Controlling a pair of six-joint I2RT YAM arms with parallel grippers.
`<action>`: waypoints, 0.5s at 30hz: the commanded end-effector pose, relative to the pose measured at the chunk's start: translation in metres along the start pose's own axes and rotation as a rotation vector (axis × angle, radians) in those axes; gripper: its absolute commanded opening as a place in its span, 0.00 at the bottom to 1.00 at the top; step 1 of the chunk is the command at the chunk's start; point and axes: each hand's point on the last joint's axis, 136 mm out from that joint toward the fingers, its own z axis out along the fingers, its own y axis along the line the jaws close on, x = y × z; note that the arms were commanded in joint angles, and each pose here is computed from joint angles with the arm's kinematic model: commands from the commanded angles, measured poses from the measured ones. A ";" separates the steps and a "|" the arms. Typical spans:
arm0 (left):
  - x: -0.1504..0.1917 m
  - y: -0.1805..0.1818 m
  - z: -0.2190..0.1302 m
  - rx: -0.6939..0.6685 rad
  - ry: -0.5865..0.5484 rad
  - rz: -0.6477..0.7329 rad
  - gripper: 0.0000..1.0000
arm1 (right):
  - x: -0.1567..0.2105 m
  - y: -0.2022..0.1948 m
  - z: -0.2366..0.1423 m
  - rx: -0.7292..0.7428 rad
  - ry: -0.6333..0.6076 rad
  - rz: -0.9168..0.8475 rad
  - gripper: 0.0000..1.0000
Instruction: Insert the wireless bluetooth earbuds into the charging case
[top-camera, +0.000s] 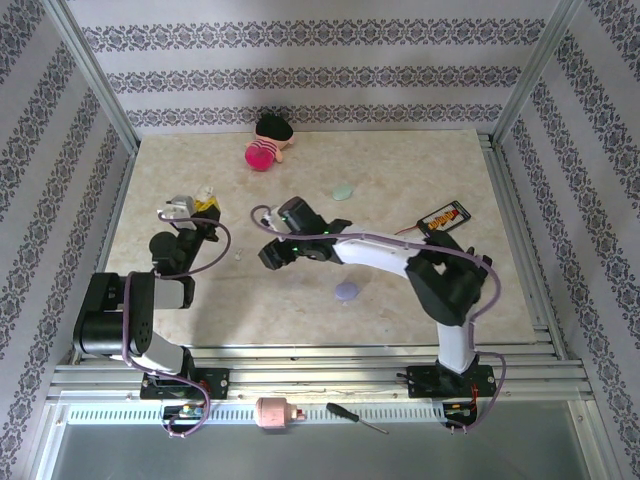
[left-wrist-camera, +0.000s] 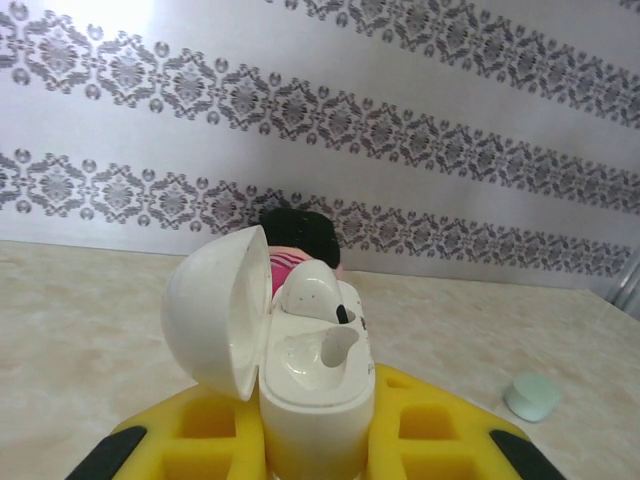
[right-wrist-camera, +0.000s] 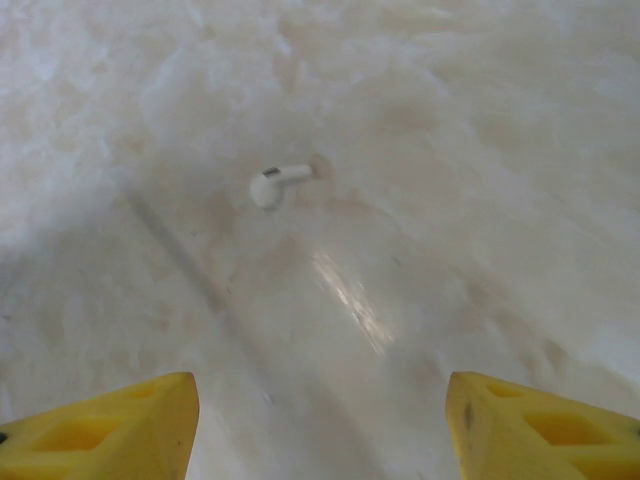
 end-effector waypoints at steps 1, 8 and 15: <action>-0.023 0.005 0.002 0.009 -0.078 -0.002 0.09 | -0.027 0.019 0.021 -0.055 -0.050 -0.069 0.67; -0.028 0.024 0.003 -0.030 -0.086 0.005 0.09 | -0.024 0.021 0.077 -0.060 -0.012 -0.145 0.67; -0.028 0.025 0.003 -0.014 -0.079 0.010 0.09 | -0.022 0.026 0.109 -0.052 0.020 -0.169 0.67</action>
